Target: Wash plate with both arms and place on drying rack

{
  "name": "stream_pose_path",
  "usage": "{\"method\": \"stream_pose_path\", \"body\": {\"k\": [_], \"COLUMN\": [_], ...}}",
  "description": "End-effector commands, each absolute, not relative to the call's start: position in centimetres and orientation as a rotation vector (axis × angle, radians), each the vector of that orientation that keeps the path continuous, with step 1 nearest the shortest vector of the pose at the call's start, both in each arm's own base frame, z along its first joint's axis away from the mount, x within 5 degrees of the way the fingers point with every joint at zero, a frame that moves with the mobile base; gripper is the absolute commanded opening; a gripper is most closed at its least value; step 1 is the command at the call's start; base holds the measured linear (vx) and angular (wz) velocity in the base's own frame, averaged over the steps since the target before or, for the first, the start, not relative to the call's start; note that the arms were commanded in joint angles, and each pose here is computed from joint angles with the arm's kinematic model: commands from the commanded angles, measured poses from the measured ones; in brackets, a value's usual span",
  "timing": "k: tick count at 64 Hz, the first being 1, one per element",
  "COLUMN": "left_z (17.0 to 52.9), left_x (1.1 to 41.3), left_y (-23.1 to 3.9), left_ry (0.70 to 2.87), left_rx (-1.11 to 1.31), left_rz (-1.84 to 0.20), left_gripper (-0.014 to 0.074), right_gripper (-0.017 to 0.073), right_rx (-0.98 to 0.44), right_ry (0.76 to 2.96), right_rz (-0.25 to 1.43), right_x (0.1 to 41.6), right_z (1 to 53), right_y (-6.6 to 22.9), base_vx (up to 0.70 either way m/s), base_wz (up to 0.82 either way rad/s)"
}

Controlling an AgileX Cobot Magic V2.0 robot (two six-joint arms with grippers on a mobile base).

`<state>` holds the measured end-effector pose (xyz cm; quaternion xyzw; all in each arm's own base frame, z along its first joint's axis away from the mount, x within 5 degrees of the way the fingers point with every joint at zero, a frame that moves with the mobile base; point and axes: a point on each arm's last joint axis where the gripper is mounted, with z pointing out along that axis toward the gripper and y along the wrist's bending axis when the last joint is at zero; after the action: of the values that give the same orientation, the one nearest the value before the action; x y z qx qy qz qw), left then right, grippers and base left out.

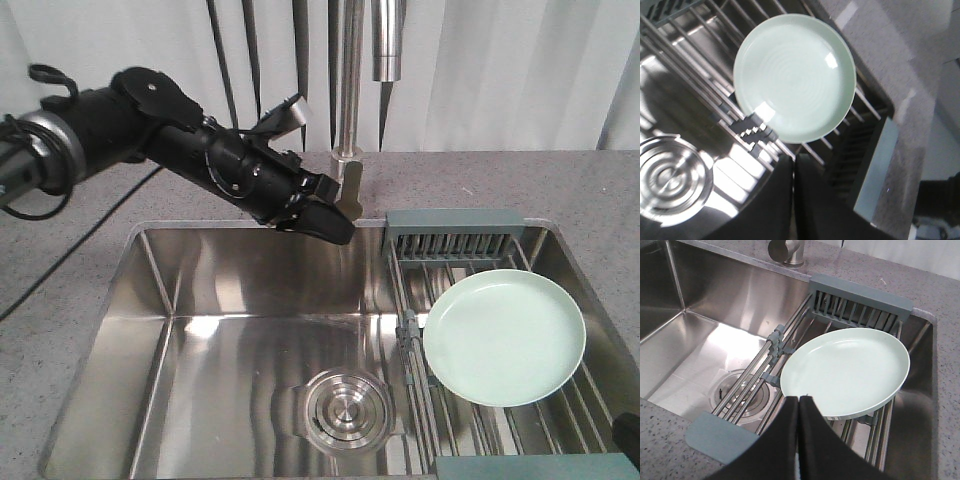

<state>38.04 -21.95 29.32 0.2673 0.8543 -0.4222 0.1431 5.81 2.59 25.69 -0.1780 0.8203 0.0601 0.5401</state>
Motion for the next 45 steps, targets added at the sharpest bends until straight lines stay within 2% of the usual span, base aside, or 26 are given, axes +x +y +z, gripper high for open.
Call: {"method": "stream_pose_path", "body": {"k": [1,11,23,45], "left_z": [35.1,38.3,39.0,34.3], "left_x": [35.2,31.2,25.1,13.1], "left_y": [-20.4,-17.7,-14.9,-9.2], "left_ry": [2.412,2.416,2.375,2.177], "left_rx": [0.850,0.871,0.805,0.568], "left_rz": [-1.123,-0.888,-0.824,-0.726], "left_gripper": [-0.0006,-0.0006,-0.0006,-0.0006], "right_gripper": [-0.0008,-0.0008,-0.0008,-0.0008], "right_rx": [-0.385,-0.387,-0.387,-0.391], "right_ry": [1.881,1.882,1.882,1.883], "right_rz": [0.125,0.123,0.123,0.114], "right_x": [6.1,6.1,6.1,6.1], "right_z": [27.0,27.0,27.0,26.9], "right_y": [2.4,2.4,2.4,2.4], "base_vx": [0.00,0.00,0.00,0.00], "base_wz": [0.00,0.00,0.00,0.00]}}
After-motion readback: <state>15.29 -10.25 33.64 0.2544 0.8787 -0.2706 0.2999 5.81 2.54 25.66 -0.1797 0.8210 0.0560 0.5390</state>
